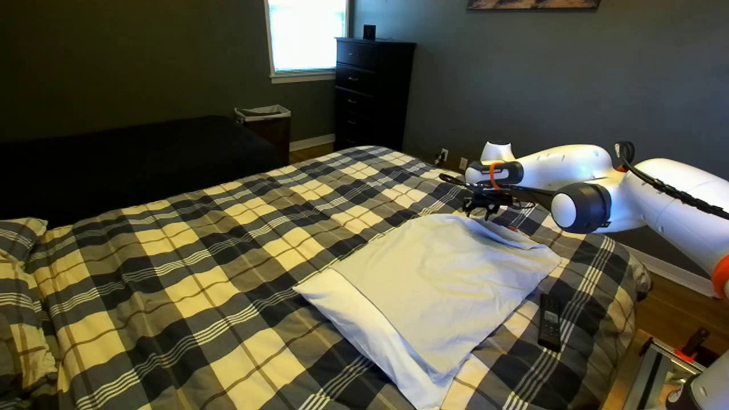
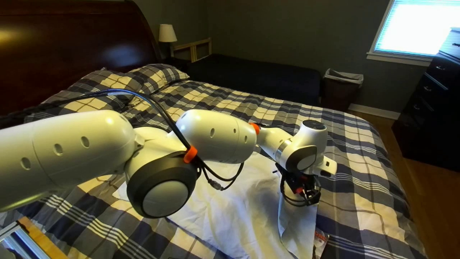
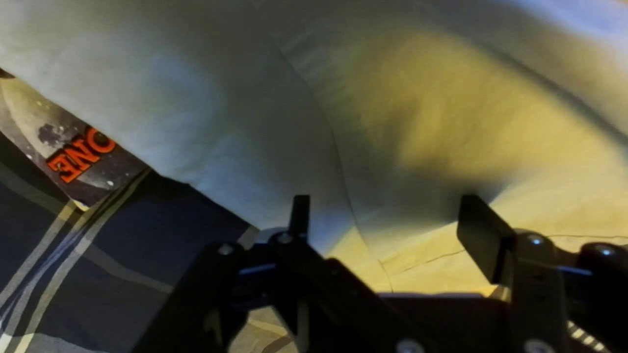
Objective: Partially unfold the sheet
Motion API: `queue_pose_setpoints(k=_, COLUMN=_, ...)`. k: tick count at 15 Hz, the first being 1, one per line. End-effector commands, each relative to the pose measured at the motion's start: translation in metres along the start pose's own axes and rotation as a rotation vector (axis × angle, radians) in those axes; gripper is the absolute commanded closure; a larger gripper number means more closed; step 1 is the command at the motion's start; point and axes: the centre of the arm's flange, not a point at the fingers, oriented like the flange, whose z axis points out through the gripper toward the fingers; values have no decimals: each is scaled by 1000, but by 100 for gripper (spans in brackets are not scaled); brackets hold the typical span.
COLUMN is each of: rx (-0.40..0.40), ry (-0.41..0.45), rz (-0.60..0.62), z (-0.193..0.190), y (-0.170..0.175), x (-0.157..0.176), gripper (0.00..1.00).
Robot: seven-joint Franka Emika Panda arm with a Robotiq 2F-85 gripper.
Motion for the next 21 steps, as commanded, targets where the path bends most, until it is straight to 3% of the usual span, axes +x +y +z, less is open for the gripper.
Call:
queue_pose_setpoints(k=1, rx=24, ry=30, rz=24, z=21, y=-10, x=29, gripper=47)
queue_pose_setpoints(k=8, rx=26, ry=44, rz=37, z=23, y=-11, x=29, gripper=100)
queue_pose_setpoints(k=16, rx=40, ry=83, rz=71, z=13, y=-8, x=36, gripper=99)
queue_pose_setpoints(k=21, rx=53, ry=169, rz=162, z=3, y=-7, x=50, gripper=99)
